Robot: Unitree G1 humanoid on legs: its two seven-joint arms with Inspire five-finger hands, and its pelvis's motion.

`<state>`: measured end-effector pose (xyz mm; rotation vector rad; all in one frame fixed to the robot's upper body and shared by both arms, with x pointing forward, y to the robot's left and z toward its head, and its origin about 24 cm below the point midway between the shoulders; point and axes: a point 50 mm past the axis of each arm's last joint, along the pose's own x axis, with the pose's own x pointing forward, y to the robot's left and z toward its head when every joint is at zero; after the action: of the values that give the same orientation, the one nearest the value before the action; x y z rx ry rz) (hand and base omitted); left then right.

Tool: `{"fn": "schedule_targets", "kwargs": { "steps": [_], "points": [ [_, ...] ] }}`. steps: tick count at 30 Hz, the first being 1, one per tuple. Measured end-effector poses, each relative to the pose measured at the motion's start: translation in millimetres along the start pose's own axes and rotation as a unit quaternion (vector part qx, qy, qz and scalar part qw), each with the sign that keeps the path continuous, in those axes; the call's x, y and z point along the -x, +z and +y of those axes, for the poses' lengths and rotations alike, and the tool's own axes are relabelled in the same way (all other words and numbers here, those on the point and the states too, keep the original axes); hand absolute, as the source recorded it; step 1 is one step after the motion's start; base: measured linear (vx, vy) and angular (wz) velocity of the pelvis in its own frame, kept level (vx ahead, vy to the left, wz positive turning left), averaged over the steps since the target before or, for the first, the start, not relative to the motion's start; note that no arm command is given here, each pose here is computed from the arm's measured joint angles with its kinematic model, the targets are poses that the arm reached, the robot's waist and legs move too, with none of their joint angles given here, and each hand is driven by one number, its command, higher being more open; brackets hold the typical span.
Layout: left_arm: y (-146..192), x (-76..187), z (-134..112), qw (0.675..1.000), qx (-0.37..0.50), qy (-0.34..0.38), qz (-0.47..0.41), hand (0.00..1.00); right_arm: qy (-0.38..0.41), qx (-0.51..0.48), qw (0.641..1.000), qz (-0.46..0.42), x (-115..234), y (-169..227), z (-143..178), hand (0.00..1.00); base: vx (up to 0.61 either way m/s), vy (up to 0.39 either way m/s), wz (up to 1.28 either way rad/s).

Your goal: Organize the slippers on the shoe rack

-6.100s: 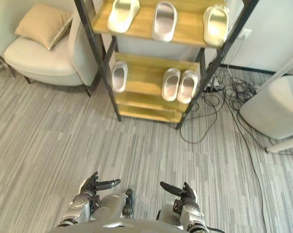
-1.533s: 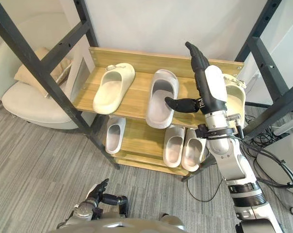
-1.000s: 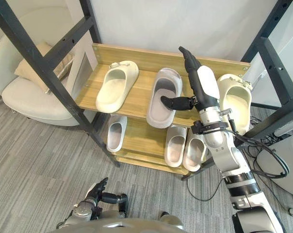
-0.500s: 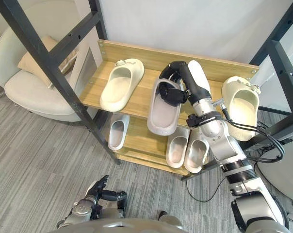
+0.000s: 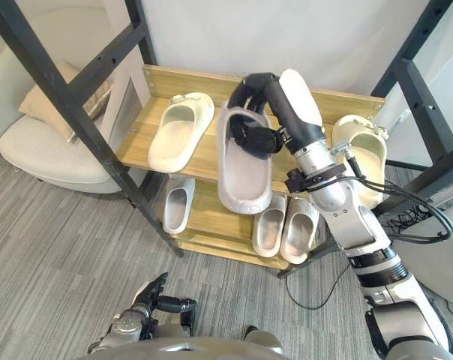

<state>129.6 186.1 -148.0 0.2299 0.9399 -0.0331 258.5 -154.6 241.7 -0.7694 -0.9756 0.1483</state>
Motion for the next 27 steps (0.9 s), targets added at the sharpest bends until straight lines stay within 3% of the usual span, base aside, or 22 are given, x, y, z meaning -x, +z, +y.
{"fn": "schedule_targets", "kwargs": {
  "steps": [4,9,14,21,27],
  "points": [
    [-1.8,0.3,-2.9,1.000,0.000,-0.004,0.004,1.00,-0.042,0.001,0.993,-0.110,-3.0,39.2,-15.7,0.00,0.00,0.000,0.00],
    [-4.5,1.3,-5.5,1.000,0.000,-0.007,0.007,1.00,-0.040,-0.018,0.987,-0.156,-1.7,55.5,-13.2,0.00,-0.03,0.006,0.00],
    [-5.0,1.2,-7.4,1.000,-0.010,-0.012,0.009,1.00,0.015,-0.173,0.971,-0.167,3.8,70.3,19.6,0.00,-0.04,0.008,0.02],
    [-5.1,0.3,-9.2,1.000,-0.023,-0.017,0.012,1.00,0.124,-0.303,0.942,-0.075,28.8,63.9,78.3,0.00,-0.03,0.008,0.06],
    [0.0,-1.6,-12.8,0.998,-0.050,-0.026,0.005,1.00,0.220,-0.407,0.887,0.013,58.4,60.9,123.6,0.00,-0.03,0.003,0.06]
  ]
}}
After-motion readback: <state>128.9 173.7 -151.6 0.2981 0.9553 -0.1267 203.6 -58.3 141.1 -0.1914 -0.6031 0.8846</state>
